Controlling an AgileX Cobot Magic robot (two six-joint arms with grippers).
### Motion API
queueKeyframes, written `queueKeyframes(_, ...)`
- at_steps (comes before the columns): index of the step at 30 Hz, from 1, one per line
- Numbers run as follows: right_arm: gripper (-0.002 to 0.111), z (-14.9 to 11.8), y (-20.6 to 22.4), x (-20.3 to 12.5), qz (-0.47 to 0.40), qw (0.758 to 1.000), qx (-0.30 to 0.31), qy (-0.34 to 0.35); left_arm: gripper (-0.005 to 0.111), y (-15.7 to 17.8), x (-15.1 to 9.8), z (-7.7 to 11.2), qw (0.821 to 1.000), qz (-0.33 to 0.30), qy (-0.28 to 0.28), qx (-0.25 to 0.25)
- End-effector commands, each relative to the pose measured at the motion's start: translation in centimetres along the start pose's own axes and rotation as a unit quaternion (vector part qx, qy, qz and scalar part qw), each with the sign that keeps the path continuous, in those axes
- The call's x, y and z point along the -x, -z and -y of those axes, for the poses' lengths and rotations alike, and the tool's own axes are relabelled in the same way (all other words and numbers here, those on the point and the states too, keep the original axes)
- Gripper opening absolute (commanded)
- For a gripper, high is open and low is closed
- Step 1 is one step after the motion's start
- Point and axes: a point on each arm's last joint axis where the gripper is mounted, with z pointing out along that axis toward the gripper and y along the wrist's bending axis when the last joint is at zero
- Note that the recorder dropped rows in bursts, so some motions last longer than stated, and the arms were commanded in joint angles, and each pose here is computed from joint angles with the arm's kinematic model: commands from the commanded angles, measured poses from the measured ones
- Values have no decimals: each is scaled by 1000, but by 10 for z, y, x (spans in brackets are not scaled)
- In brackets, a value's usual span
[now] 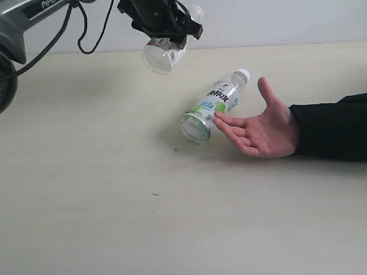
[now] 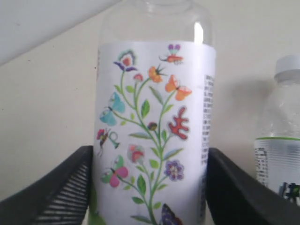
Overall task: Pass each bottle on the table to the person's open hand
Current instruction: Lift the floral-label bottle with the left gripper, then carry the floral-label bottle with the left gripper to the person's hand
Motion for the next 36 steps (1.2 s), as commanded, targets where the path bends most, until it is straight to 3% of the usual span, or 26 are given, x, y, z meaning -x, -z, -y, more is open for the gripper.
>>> queueKeyframes(1, 7, -1, 0, 0, 4, 1000, 3, -1, 0, 25, -2, 14, 999, -12, 38, -5)
queueKeyframes(10, 7, -1, 0, 0, 4, 1000, 3, -2, 0, 68, -28, 52, 998, 16, 57, -3)
queueKeyframes(15, 7, -1, 0, 0, 4, 1000, 3, -2, 0, 89, -58, 73, 994, 70, 68, -46)
queueKeyframes(17, 7, -1, 0, 0, 4, 1000, 3, -2, 0, 95, -74, 86, 985, 104, 102, -87)
queueKeyframes(21, 7, -1, 0, 0, 4, 1000, 3, -1, 0, 98, -104, 125, 966, 156, 114, -175)
queueKeyframes(25, 7, -1, 0, 0, 4, 1000, 3, -2, 0, 104, -116, 162, 913, 234, 154, -298)
queueKeyframes(28, 7, -1, 0, 0, 4, 1000, 3, -2, 0, 112, -118, 177, 899, 251, 149, -327)
queueKeyframes(33, 7, -1, 0, 0, 4, 1000, 3, -2, 0, 109, -128, 194, 907, 250, 124, -316)
queueKeyframes(36, 7, -1, 0, 0, 4, 1000, 3, -2, 0, 88, -141, 206, 922, 232, 124, -283)
